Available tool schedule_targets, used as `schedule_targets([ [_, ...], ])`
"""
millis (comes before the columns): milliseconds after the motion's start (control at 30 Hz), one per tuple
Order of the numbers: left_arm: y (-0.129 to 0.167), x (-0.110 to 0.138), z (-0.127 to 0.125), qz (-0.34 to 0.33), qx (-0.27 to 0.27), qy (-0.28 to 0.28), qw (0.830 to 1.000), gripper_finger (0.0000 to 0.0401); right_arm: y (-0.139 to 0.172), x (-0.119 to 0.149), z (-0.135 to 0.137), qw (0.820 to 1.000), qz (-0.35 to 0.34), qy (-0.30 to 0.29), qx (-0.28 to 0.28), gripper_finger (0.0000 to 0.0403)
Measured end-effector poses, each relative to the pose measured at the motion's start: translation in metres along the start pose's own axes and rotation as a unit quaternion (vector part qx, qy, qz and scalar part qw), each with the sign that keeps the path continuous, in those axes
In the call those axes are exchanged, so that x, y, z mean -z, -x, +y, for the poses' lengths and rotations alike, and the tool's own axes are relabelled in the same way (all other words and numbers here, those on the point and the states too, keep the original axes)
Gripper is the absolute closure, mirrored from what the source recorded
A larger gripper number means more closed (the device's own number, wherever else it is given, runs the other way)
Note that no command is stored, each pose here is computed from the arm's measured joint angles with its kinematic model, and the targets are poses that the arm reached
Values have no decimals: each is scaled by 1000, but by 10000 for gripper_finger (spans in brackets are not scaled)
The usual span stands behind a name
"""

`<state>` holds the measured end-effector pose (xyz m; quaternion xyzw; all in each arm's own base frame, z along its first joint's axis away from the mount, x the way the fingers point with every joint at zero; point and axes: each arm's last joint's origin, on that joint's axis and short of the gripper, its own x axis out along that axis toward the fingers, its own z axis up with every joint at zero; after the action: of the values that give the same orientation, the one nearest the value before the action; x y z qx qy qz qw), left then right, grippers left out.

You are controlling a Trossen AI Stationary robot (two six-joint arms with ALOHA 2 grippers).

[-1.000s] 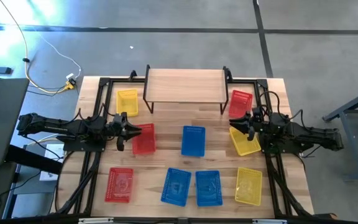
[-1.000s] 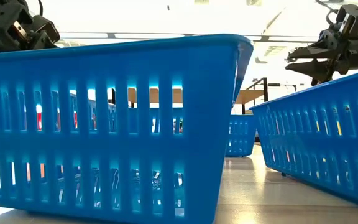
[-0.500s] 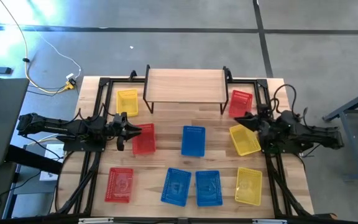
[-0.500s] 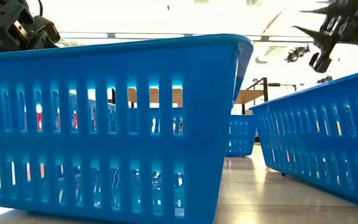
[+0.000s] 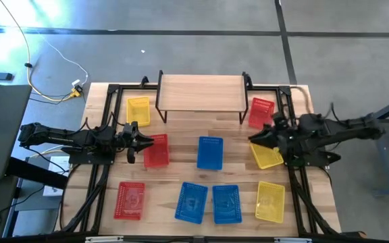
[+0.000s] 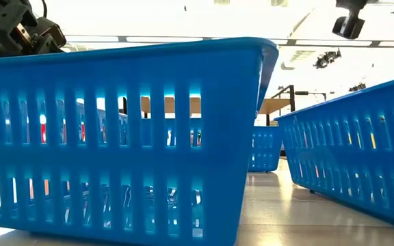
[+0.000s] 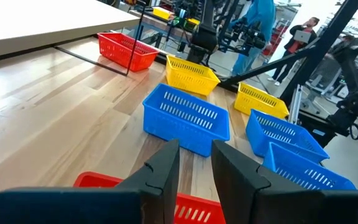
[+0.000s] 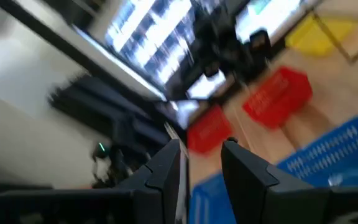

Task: Stack baskets on shelf by color
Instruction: Put the bottom right blue basket on the shelf

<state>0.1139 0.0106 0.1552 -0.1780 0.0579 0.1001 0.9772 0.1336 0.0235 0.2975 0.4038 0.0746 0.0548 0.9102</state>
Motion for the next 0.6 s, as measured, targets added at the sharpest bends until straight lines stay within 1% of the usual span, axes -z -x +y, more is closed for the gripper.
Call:
schedule_targets([
  [100,0,0,0,0,0,0,1000,316,-17,-1,14,998,52,12,29,299],
  [200,0,0,0,0,0,0,1000,316,-33,-4,32,996,74,18,47,299],
  [367,0,0,0,0,0,1,1000,316,-57,-8,63,991,106,53,63,299],
  [533,0,0,0,0,0,1,1000,316,-77,-4,84,978,157,82,108,299],
  [600,0,0,0,0,0,1,1000,316,-85,0,92,973,175,92,116,299],
])
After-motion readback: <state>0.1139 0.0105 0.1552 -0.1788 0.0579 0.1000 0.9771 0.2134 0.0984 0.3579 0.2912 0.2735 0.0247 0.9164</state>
